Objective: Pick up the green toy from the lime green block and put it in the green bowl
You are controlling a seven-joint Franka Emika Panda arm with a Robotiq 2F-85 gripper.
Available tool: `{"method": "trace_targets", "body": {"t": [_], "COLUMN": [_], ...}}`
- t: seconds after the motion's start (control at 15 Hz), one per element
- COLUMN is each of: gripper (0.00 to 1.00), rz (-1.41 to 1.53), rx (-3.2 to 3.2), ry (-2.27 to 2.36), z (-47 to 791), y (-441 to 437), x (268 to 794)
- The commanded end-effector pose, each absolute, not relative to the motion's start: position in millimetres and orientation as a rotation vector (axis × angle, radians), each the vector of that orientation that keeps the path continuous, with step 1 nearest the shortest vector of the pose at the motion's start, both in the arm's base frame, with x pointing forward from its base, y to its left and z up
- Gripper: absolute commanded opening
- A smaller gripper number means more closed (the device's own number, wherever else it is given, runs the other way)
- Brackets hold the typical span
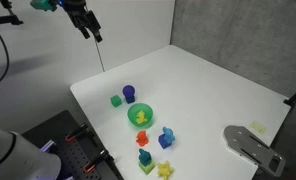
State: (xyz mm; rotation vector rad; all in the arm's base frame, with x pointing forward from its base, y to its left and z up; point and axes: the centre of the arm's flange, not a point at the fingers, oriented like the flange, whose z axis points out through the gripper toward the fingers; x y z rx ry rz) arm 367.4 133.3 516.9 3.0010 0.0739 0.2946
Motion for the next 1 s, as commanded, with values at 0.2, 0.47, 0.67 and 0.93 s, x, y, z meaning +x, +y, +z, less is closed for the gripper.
{"method": "trace_targets", "body": {"t": [0.2,0.47,0.67,0.93], "gripper": [1.0,1.0,1.0,1.0], "rz": [0.295,0.289,0.254,0.202], "rx": [3.001,3.008,3.031,3.062], "ry": [0.074,0.029,-0.029,-0.141], "z": [517,515,509,494], "y": [133,121,103,64], "x": [367,379,393,412]}}
